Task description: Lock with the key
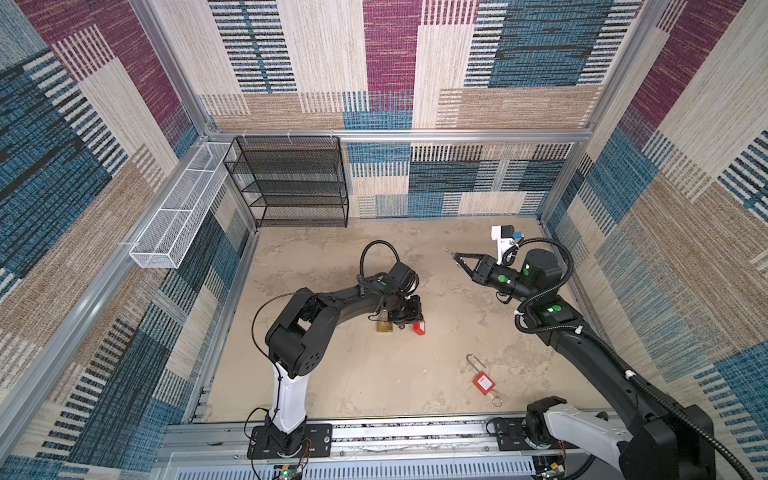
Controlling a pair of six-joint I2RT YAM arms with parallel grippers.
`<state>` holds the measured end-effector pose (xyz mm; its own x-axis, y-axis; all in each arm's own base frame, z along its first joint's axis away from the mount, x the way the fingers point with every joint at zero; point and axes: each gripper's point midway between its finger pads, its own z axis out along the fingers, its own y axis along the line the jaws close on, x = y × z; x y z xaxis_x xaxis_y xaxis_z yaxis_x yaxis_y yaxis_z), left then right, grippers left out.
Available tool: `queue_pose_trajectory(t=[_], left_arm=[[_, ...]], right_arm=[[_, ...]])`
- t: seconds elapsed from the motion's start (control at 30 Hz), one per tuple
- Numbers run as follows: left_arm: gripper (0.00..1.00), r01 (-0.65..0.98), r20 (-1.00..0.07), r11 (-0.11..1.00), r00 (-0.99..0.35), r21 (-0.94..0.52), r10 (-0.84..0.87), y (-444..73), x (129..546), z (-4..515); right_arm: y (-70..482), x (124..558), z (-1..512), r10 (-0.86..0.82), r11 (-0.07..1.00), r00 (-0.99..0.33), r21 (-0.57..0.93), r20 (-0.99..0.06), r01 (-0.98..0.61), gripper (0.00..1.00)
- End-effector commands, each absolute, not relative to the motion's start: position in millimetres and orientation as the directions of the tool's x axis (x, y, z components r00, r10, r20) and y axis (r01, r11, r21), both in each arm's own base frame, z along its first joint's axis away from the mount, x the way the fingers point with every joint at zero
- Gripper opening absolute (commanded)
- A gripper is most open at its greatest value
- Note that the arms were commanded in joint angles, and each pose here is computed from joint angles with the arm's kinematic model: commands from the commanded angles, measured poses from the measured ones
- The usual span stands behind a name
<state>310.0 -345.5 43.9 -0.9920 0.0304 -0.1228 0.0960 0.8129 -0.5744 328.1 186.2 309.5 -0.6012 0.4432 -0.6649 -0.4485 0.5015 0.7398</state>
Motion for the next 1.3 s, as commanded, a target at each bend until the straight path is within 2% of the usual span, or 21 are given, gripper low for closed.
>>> queue_pose_trajectory(t=[0.0, 0.3, 0.5, 0.57, 0.63, 0.97, 1.27], left_arm=[[0.17, 0.085, -0.138, 0.77, -0.99, -0.633, -0.004, -355.8, 317.8, 56.3], [0.19, 0.084, -0.146, 0.778, -0.989, -0.622, -0.01, -351.6, 319.7, 50.7], [0.31, 0.077, -0.149, 0.784, -0.989, -0.616, -0.02, -347.3, 322.6, 49.0], [0.4, 0.076, -0.152, 0.79, -0.988, -0.608, -0.022, -345.6, 322.9, 48.3], [0.44, 0.078, -0.155, 0.802, -0.988, -0.592, -0.019, -342.7, 323.3, 48.1], [0.51, 0.084, -0.207, 0.857, -0.978, -0.508, -0.026, -325.2, 328.7, 59.1], [0.52, 0.09, -0.234, 0.874, -0.972, -0.478, -0.028, -323.2, 329.6, 61.8]], right_arm=[[185.4, 327.6, 318.5, 0.446, 0.498, -0.576, 0.724, -0.685, -0.476, 0.0], [184.6, 327.9, 318.7, 0.447, 0.498, -0.575, 0.725, -0.685, -0.476, 0.0], [185.1, 327.8, 317.9, 0.444, 0.497, -0.578, 0.725, -0.685, -0.477, 0.0], [184.6, 328.3, 318.3, 0.446, 0.498, -0.576, 0.725, -0.685, -0.476, 0.0], [184.4, 328.2, 317.3, 0.445, 0.5, -0.577, 0.725, -0.685, -0.475, 0.0], [184.1, 330.0, 314.5, 0.446, 0.502, -0.579, 0.726, -0.682, -0.47, 0.0], [180.6, 330.3, 308.6, 0.45, 0.509, -0.582, 0.731, -0.677, -0.455, 0.0]])
